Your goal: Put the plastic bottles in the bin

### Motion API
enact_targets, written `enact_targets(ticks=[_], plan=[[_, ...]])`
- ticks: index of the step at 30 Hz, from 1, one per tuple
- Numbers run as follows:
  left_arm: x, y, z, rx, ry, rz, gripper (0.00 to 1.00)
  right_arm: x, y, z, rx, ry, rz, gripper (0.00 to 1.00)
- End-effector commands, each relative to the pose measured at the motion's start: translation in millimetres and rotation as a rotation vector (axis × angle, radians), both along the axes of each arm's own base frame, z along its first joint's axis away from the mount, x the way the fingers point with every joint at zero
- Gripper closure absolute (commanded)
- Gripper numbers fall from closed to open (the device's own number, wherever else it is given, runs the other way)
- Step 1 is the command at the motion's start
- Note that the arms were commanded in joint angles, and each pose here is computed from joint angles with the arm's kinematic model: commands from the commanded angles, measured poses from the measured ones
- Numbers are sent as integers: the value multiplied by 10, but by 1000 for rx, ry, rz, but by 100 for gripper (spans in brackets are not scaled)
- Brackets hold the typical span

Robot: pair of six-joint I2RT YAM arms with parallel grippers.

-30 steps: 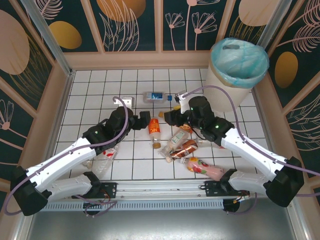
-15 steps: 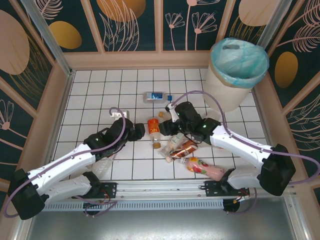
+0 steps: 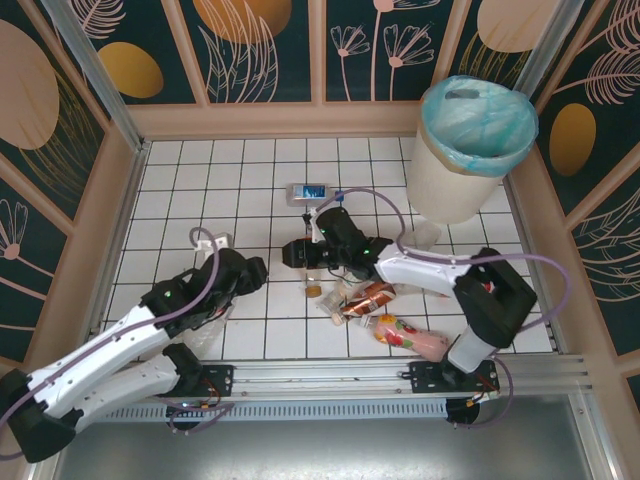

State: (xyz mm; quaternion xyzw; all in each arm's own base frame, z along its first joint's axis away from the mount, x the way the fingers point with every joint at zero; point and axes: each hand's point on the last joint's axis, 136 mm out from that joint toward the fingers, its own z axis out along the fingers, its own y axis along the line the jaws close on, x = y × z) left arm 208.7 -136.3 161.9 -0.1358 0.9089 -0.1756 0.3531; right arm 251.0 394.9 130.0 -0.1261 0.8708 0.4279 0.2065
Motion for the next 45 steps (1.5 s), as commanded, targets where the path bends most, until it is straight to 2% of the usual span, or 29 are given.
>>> enact_targets(ticks=[1,5,9,15,23,45], plan=[[-161,274,-176,19,45,96,28,13,401,175,145,66,26,47],[-230,438,-182,-23,21,166,29,-44,681,19,161,110,62,47],[-247,543,-167,-48,-7,217,30,-82,907,-195,162,142,89,52],[-284,577,-298,-50,17,239,30,-125,1129,-440,161,182,79,49],[-272,570,-446,-74,30,274,36,-74,1231,-568,186,227,61,46],[-326,564,-637,-96,62,279,35,-160,1320,-740,252,370,79,44]])
